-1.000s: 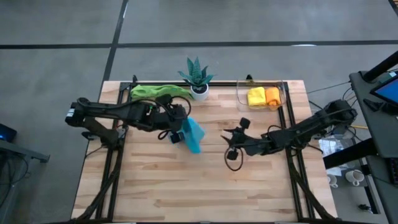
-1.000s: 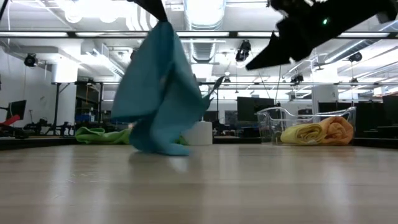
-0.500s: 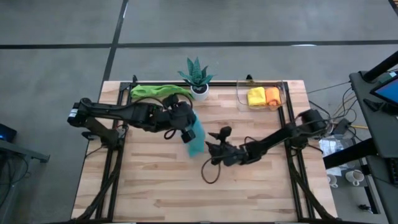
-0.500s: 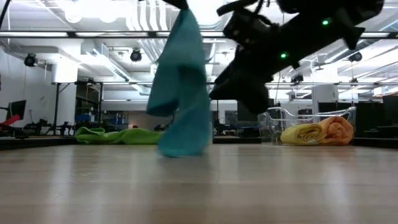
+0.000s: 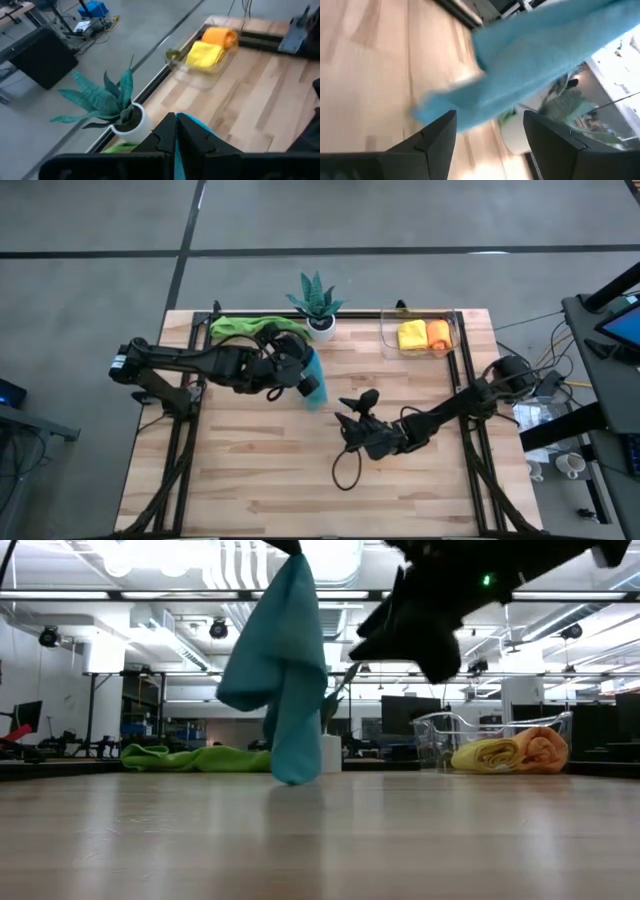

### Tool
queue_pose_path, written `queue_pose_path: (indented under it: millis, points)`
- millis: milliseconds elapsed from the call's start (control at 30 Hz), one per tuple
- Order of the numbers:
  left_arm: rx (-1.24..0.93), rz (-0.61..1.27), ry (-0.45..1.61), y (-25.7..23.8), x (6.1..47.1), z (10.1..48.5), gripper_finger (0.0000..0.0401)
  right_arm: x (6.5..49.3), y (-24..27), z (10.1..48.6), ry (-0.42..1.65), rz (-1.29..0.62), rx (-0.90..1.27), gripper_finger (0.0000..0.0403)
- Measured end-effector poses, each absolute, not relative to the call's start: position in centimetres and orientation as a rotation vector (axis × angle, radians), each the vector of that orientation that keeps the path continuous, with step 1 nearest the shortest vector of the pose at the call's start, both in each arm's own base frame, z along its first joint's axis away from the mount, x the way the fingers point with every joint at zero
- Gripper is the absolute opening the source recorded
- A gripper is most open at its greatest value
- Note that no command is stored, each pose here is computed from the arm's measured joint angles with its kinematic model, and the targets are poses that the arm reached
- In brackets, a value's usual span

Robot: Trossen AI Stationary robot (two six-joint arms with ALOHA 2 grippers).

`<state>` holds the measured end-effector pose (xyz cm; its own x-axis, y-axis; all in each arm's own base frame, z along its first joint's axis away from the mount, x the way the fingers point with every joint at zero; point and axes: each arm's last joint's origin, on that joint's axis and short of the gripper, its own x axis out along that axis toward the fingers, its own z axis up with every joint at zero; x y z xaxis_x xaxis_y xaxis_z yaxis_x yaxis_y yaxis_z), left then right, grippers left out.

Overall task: Roll microfiber towels into tight, uniform cylinder then place into a basket
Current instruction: Fold the blue microfiber cloth

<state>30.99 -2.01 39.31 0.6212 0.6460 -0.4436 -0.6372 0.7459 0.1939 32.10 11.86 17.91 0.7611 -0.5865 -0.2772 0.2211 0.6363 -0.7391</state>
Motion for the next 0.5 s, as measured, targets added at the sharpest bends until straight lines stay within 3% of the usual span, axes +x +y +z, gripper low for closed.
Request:
queue_pose_path:
  millis: [233, 400, 500]
  points:
    - [-0.076, 0.739, 0.460, -2.1, 32.3, 38.7, 0.0000, 31.3, 12.4, 18.8, 0.463, -0.298, -0.629, 0.0226]
    - [-0.128, 0.642, 0.382, -2.6, 34.2, 38.7, 0.0000, 31.6, 12.4, 18.4, 0.477, -0.329, -0.675, 0.0226]
    - [-0.105, 0.640, 0.387, -2.5, 34.6, 38.4, 0.0000, 31.8, 12.4, 18.2, 0.498, -0.442, -0.737, 0.0226]
